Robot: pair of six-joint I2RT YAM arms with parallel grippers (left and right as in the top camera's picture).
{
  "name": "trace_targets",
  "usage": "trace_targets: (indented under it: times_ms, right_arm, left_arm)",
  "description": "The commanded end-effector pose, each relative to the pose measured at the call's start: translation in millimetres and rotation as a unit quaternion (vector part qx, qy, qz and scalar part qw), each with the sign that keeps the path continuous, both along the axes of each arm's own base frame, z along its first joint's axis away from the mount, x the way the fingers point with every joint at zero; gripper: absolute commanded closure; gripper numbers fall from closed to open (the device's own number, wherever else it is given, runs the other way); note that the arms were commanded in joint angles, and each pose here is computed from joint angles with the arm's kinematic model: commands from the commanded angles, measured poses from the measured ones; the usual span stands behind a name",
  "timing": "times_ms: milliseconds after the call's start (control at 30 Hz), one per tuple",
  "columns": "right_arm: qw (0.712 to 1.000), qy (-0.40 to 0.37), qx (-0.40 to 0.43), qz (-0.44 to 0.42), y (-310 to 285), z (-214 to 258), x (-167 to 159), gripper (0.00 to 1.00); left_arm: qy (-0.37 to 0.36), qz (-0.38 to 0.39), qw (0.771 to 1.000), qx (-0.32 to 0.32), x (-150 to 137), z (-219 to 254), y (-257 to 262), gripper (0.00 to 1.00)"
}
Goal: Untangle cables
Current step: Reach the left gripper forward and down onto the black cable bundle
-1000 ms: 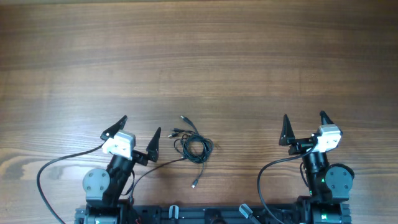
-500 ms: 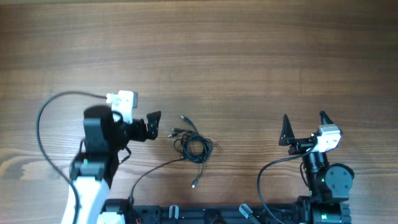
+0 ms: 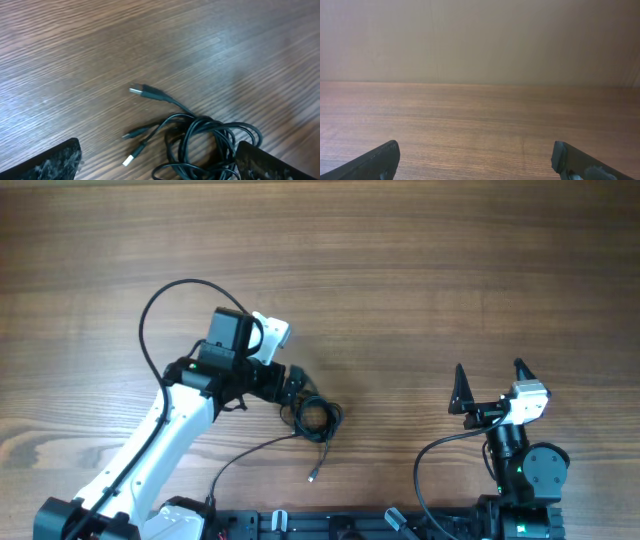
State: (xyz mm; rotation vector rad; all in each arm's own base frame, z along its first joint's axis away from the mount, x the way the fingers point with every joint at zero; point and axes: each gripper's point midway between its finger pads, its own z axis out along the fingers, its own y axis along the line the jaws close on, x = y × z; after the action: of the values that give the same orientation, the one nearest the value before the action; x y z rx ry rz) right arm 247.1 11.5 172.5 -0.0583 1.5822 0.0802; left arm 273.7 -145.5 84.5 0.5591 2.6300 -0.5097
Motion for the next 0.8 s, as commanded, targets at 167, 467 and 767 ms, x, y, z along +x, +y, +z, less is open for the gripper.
trace_targets:
  times_ms: [167,467,767]
  right_arm:
    - [1.0,-0.004,-0.005,-0.001,0,2,0,0.0]
    - [1.0,-0.004,-0.006,-0.001,0,2,0,0.0]
    - [1.0,-0.004,-0.005,-0.001,0,2,0,0.0]
  left_arm:
    - [0.023,-0.019,0.999,-0.029,-10,6,-13,0.0]
    - [0.139,0.184,0.972,0.037,-47,-16,-7,0.0]
    - [0.123,0.155,0.98,-0.013,-50,-7,-52,0.0]
